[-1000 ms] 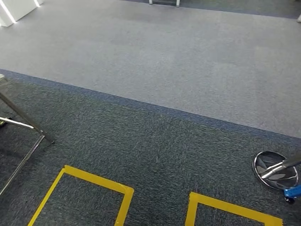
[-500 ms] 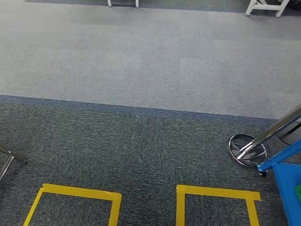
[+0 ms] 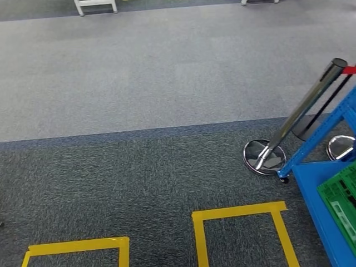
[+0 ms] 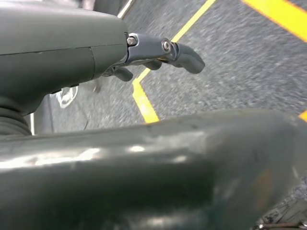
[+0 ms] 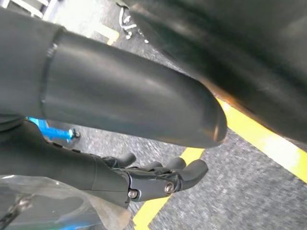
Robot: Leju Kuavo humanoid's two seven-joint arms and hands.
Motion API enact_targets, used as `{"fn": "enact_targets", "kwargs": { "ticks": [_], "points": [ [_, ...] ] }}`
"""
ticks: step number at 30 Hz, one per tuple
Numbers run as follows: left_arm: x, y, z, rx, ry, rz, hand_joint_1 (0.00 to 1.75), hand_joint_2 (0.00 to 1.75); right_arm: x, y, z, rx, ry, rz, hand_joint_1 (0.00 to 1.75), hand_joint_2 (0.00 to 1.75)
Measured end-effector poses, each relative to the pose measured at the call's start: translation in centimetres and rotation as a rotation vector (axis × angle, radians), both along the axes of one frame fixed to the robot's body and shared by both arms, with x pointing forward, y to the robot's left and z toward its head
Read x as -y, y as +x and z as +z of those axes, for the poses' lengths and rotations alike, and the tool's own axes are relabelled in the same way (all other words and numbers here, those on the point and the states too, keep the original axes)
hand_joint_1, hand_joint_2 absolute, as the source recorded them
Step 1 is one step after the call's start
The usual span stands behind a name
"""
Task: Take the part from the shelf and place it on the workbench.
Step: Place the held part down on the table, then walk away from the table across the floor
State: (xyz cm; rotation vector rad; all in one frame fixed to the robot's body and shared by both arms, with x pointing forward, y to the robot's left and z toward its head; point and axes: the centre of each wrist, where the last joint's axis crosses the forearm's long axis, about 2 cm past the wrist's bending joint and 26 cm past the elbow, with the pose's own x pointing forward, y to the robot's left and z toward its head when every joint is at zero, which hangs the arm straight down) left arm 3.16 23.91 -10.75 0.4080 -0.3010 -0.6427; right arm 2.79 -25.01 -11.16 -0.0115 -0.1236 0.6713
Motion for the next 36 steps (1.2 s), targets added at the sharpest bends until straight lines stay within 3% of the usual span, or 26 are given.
{"fn": "enact_targets", "kwargs": {
  "ticks": [36],
  "points": [
    [1.0,0.0,0.1,0.0,-0.007,-0.016,0.0,0.0,0.3,-0.3,0.0,-0.009,0.005,-0.013,0.0,0.0]
  ]
}}
